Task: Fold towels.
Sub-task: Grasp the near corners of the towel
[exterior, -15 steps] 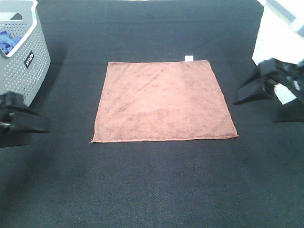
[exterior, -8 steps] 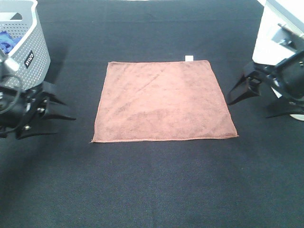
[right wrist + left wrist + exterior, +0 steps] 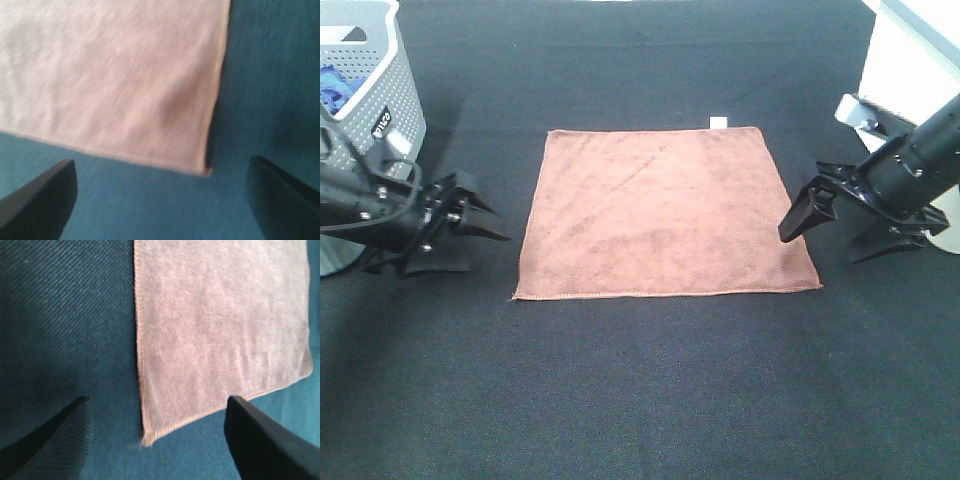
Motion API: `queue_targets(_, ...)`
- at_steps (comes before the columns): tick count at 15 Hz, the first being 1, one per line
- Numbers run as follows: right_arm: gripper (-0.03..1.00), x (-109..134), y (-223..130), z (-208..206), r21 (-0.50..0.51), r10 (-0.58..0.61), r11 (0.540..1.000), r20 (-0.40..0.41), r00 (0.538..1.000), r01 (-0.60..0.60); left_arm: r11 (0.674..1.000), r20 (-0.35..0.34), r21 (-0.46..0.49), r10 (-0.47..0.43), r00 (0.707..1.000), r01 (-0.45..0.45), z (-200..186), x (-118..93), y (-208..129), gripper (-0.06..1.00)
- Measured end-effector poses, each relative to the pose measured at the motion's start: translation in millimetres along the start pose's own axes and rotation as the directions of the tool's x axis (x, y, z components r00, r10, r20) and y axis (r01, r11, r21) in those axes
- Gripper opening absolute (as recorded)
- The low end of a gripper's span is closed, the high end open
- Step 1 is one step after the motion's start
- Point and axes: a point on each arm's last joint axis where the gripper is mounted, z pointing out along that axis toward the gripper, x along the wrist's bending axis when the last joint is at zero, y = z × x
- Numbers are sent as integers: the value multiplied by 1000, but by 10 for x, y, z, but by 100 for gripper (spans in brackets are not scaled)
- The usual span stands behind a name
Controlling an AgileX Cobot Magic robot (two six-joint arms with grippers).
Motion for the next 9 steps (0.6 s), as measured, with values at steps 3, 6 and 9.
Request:
queue_targets(3,86,-77,123,183,16,-5,1000,10,1000,5,998,0,54,36,999,-36,284,-71,-44,70)
queue_targets(6,85,-118,155,318,45,9,999,-2,1000,-9,997,6,54,61,998,-61,425,-165,-13,70)
queue_targets(9,81,108,159,466,69,-25,997,-50,998,29,993,36,62,99,994,-101,625,-358,-10,70)
